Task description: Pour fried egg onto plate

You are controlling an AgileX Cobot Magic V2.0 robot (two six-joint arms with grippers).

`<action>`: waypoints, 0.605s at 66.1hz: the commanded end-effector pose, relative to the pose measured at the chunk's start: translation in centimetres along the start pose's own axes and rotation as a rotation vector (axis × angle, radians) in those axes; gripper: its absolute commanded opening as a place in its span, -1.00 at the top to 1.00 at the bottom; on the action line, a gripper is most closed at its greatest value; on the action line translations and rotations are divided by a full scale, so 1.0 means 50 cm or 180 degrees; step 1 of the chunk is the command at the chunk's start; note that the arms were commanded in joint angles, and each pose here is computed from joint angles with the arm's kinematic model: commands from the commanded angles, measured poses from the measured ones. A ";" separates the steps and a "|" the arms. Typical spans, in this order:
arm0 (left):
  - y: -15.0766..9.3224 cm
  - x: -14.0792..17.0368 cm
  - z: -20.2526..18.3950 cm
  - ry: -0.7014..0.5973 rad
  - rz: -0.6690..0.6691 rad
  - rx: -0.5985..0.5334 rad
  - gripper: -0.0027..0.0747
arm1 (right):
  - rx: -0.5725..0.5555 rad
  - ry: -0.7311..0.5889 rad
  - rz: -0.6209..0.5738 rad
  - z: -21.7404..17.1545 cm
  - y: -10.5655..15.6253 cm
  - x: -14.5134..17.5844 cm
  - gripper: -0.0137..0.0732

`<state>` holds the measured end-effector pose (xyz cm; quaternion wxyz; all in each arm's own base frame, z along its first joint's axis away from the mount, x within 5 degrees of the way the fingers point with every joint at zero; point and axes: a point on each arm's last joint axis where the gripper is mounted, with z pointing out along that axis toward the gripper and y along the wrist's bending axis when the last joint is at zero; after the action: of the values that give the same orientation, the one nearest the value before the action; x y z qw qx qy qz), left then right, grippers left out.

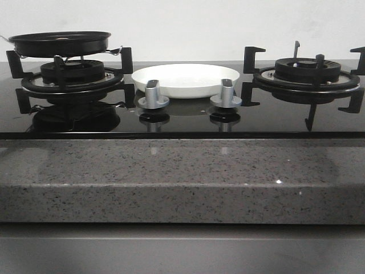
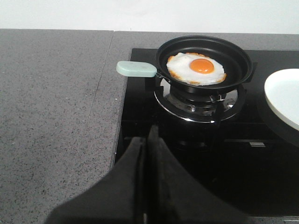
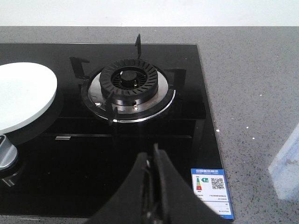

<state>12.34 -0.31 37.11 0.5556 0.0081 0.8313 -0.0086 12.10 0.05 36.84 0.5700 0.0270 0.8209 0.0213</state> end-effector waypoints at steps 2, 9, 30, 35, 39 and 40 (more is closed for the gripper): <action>-0.001 -0.031 0.003 -0.0299 -0.0044 0.0018 0.98 | 0.0024 -0.0285 -0.0046 -0.008 -0.001 -0.030 0.84; -0.001 -0.030 0.013 -0.0240 -0.0044 0.0018 0.98 | 0.0028 -0.0233 -0.0046 -0.007 -0.001 -0.027 0.84; -0.001 -0.028 0.027 -0.0158 -0.0044 0.0017 0.09 | 0.0033 -0.0162 -0.0045 -0.006 -0.001 -0.023 -0.12; -0.001 -0.028 0.027 -0.0159 -0.0044 0.0017 -0.28 | 0.0034 -0.0153 -0.0045 -0.006 -0.001 -0.023 -0.40; -0.001 -0.027 0.027 -0.0145 -0.0044 0.0017 -0.42 | 0.0033 -0.0124 -0.0041 -0.003 -0.001 -0.022 -0.49; -0.001 -0.027 0.027 -0.0146 -0.0044 0.0017 -0.42 | 0.0030 -0.0109 -0.0035 -0.001 -0.001 -0.022 -0.49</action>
<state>13.88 -0.38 36.33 0.5312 0.0073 0.8472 -0.0106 12.00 0.05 36.49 0.5530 0.0273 0.8325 0.0206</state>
